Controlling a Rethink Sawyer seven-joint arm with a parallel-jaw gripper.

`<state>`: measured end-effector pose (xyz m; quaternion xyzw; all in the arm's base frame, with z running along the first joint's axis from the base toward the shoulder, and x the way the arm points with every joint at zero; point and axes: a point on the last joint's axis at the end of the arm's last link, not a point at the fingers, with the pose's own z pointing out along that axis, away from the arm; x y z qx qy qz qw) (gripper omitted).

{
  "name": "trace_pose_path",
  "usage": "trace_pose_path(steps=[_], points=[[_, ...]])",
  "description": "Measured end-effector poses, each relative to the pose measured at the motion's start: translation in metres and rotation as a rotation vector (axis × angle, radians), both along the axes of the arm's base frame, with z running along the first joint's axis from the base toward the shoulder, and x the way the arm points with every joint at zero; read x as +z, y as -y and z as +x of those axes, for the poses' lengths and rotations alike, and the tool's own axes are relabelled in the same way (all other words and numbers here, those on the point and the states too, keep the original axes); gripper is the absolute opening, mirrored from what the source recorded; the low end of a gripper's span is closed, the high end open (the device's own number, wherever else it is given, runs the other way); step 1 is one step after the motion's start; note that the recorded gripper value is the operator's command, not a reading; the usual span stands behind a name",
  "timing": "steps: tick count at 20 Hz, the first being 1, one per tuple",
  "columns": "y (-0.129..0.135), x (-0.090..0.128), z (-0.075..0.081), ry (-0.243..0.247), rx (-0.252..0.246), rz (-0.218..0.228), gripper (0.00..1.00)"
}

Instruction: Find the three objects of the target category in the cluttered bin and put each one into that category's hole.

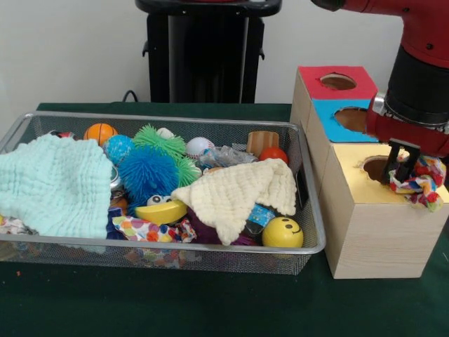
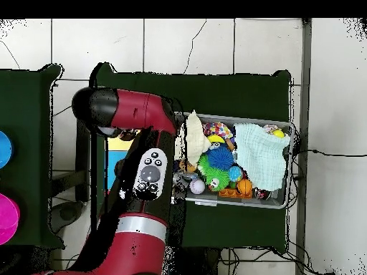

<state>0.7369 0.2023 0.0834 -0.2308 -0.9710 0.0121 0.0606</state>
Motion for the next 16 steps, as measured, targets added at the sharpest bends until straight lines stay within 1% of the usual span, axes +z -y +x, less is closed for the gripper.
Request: trace_pose_path(steps=[2, 3, 6, 9, 16], points=[[-0.002, -0.001, -0.004, -0.027, 0.002, 0.003, 0.00], [-0.006, -0.002, -0.011, -0.070, 0.006, 0.008, 0.00], [-0.010, -0.004, -0.019, -0.113, 0.010, 0.012, 0.00], [-0.013, -0.004, -0.023, -0.131, 0.012, 0.013, 0.00], [-0.013, -0.008, -0.025, -0.135, 0.014, 0.008, 0.00]])
